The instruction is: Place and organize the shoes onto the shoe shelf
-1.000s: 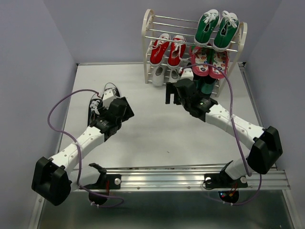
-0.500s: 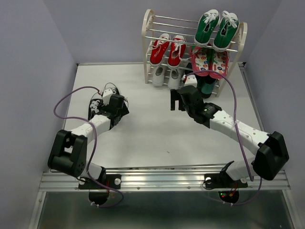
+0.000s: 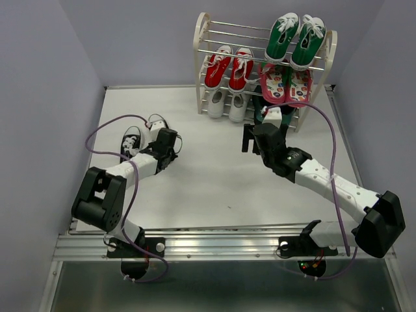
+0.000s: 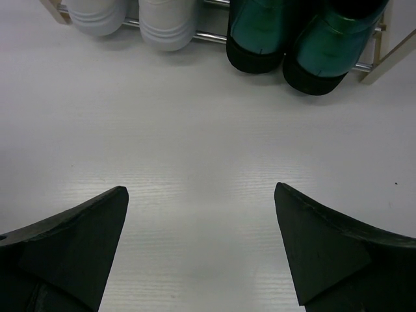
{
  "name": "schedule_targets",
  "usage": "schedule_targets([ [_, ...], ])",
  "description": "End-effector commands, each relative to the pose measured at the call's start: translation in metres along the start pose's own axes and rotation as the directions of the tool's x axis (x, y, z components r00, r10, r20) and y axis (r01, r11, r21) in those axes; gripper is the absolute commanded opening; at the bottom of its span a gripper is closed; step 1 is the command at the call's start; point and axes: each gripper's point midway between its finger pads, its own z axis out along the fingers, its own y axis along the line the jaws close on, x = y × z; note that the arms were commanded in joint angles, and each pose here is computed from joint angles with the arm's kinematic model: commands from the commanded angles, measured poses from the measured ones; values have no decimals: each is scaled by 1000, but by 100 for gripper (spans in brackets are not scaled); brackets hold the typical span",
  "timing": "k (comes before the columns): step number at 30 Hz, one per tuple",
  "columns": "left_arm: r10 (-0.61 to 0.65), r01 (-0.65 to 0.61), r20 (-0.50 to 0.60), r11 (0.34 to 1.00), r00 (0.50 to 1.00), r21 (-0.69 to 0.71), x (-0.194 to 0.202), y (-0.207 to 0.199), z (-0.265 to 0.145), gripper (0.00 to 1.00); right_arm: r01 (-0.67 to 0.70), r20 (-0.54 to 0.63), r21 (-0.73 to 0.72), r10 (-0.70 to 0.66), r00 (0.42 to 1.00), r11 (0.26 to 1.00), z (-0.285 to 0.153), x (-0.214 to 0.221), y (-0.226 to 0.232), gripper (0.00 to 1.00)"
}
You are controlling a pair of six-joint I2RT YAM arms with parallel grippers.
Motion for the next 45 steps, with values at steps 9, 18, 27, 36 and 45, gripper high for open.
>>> schedule_targets([
  [9,10,-17,17,887,1000,461,36,-154,-94,0,-65,-11,43,65,998,997,1,22,-12,100],
  [18,101,-63,-56,882,993,467,74,-186,-112,19,-74,-64,20,75,995,997,2,44,-9,100],
  [27,111,-81,-36,875,993,477,63,-175,-154,99,-61,-168,-141,37,985,988,3,64,24,100],
  [36,-78,65,56,976,995,209,1,-68,-135,99,-38,-221,-303,-32,975,952,-2,83,86,100],
  [45,-265,247,116,958,957,146,-38,1,-114,99,-124,-219,-191,81,972,974,28,95,128,100],
])
